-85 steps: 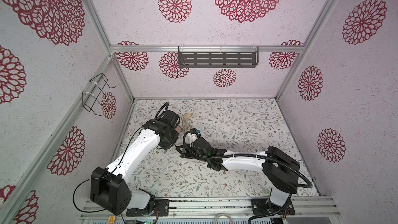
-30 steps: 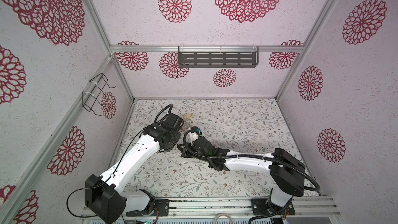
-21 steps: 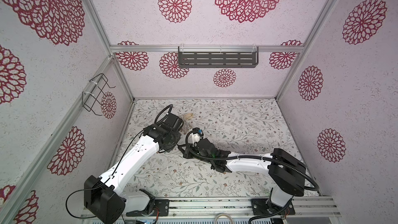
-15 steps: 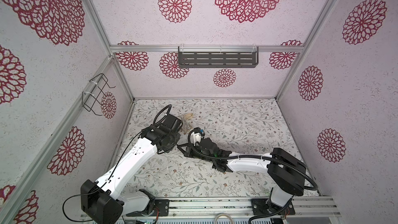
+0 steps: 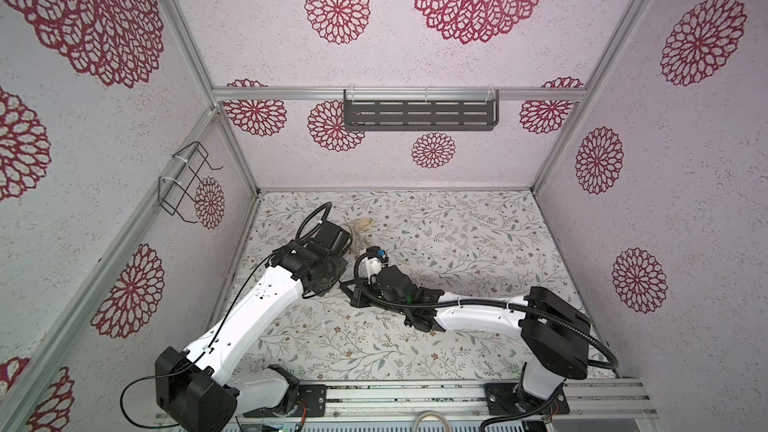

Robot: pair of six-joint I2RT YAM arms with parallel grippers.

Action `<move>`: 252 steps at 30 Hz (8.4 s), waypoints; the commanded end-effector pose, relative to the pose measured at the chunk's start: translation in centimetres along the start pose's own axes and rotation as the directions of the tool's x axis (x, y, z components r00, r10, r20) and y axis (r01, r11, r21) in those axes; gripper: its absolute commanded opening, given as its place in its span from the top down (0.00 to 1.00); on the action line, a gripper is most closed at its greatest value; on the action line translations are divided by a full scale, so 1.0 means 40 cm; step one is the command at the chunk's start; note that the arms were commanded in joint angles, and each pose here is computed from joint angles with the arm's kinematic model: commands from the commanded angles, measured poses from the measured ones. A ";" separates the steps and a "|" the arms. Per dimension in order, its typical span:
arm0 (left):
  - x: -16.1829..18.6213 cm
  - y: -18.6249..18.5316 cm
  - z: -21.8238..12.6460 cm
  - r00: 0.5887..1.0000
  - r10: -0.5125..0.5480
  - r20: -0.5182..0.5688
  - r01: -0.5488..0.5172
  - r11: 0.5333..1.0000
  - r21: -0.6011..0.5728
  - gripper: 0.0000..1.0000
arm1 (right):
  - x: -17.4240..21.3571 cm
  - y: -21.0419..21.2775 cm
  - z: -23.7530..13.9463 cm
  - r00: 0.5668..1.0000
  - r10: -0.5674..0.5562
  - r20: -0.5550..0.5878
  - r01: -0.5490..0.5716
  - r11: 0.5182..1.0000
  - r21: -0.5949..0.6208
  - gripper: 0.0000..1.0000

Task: Unlock with the key

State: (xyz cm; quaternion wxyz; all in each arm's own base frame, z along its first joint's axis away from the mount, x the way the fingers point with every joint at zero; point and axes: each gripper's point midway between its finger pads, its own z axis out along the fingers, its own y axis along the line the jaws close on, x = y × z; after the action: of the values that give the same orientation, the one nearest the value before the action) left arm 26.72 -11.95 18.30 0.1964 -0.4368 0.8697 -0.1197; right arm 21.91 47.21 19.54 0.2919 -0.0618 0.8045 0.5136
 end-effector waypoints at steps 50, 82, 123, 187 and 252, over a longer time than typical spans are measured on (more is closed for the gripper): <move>0.172 0.046 0.091 0.950 0.244 -0.194 -0.264 0.961 -0.087 1.00 | -0.147 0.068 -0.050 0.911 0.253 0.325 -0.124 0.921 -0.370 1.00; 0.132 -0.138 -0.089 0.986 -0.009 -0.167 0.088 0.877 0.472 1.00 | -0.192 0.144 -0.108 0.892 0.432 0.135 -0.311 0.802 -0.510 1.00; -0.014 -0.186 -0.199 0.997 0.076 -0.033 -0.049 0.859 0.510 0.54 | -0.161 0.166 -0.140 0.972 0.044 0.230 0.016 0.967 -0.254 1.00; 0.163 -0.399 -0.172 0.325 0.483 0.813 -0.916 -0.052 0.397 1.00 | -0.384 0.004 -0.340 0.916 -0.357 -0.181 0.400 0.821 0.408 0.22; 0.195 -0.374 -0.151 0.185 0.473 0.862 -0.953 -0.127 0.274 1.00 | -0.428 -0.118 -0.385 0.820 -0.343 -0.458 0.558 0.654 0.510 0.19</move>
State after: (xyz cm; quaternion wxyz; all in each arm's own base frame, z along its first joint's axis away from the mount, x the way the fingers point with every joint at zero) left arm 30.07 -27.09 25.56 0.5862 0.3145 0.6990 -0.2624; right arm 32.95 29.12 27.61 0.2726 -0.2439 0.9265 0.0880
